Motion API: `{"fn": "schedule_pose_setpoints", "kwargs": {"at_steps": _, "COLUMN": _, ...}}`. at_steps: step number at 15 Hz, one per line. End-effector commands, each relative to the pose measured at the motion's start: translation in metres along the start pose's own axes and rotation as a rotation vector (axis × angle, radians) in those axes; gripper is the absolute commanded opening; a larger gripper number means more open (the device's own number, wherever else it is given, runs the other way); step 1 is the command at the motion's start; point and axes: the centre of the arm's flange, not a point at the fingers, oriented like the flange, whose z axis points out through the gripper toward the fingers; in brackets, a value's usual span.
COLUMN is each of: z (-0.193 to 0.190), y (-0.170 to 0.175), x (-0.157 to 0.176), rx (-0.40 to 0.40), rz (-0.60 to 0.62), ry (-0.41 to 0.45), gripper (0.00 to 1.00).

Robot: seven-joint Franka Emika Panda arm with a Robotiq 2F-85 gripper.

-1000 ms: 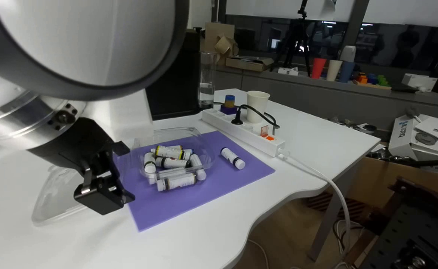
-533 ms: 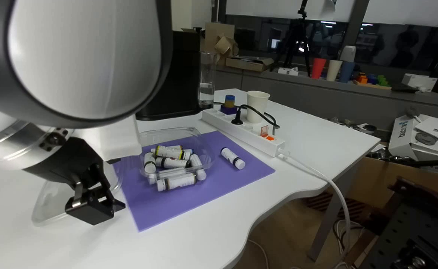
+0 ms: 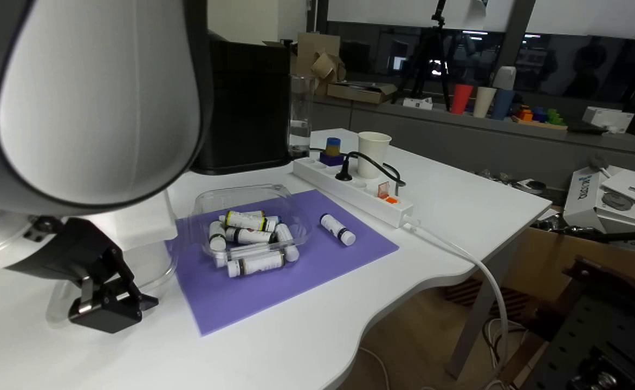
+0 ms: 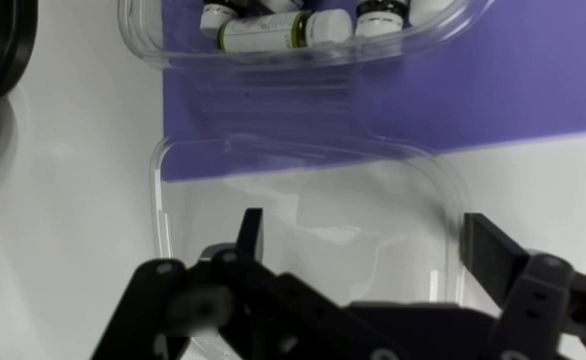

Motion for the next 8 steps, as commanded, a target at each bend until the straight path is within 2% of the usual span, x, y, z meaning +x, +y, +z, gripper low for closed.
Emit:
{"fn": "schedule_pose_setpoints", "kwargs": {"at_steps": 1, "z": -0.001, "y": 0.004, "x": 0.009, "rx": -0.073, "rz": 0.018, "ry": 0.003, "gripper": 1.00}}
{"fn": "schedule_pose_setpoints", "kwargs": {"at_steps": 8, "z": -0.036, "y": 0.009, "x": 0.004, "rx": -0.166, "rz": 0.051, "ry": 0.056, "gripper": 1.00}}
